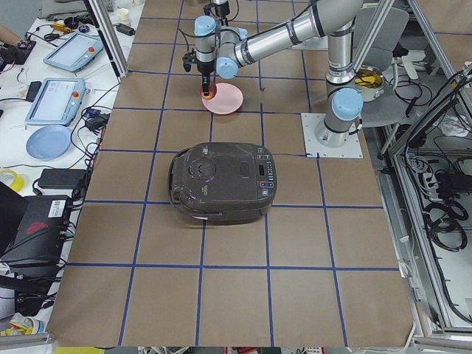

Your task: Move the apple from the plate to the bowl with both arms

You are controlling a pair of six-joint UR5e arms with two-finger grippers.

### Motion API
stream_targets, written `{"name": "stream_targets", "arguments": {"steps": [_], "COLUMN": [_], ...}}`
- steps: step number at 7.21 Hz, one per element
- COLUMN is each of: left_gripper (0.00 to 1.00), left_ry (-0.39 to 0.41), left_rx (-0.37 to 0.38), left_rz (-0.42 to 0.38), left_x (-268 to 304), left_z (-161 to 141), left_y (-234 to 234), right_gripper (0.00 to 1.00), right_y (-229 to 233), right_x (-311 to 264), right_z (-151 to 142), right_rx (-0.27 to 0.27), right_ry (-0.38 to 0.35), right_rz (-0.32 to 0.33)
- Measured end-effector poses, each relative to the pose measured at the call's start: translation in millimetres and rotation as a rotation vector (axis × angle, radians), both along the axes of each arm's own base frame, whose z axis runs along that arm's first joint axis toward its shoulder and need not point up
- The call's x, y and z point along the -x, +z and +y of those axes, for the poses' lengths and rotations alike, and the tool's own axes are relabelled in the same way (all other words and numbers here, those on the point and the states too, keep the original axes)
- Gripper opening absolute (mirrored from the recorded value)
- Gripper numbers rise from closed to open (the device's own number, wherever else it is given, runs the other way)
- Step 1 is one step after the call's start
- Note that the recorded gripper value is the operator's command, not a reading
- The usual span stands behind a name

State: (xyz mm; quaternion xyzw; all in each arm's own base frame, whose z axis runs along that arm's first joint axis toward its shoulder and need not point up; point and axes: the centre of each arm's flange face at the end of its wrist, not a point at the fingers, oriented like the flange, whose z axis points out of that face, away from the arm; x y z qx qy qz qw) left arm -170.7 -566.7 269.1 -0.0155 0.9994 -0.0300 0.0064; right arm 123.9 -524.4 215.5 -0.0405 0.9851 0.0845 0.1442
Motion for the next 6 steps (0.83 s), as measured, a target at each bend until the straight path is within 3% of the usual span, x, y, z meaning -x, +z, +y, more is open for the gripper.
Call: {"name": "stream_targets", "arguments": {"steps": [1, 3, 5, 6], "left_gripper": [0.22, 0.20, 0.19, 0.12], "left_ry": [-0.010, 0.020, 0.013, 0.017], "left_rx": [0.000, 0.006, 0.026, 0.030], "left_rz": [0.000, 0.011, 0.020, 0.031], "left_x": [-4.7, 7.7, 43.1, 59.7], "left_z": [1.4, 9.2, 17.8, 21.7], "left_y": [6.9, 21.1, 34.0, 36.8], "right_gripper": [0.00, 0.00, 0.41, 0.85], "right_y": [-3.5, -8.7, -11.2, -13.3], "right_x": [-19.9, -31.4, -30.0, -30.3], "right_z": [2.3, 6.3, 11.9, 15.6], "right_rx": [-0.006, -0.011, -0.023, -0.035], "right_ry": [-0.008, -0.008, -0.013, -0.015], "right_rz": [0.007, 0.052, 0.085, 0.090]}}
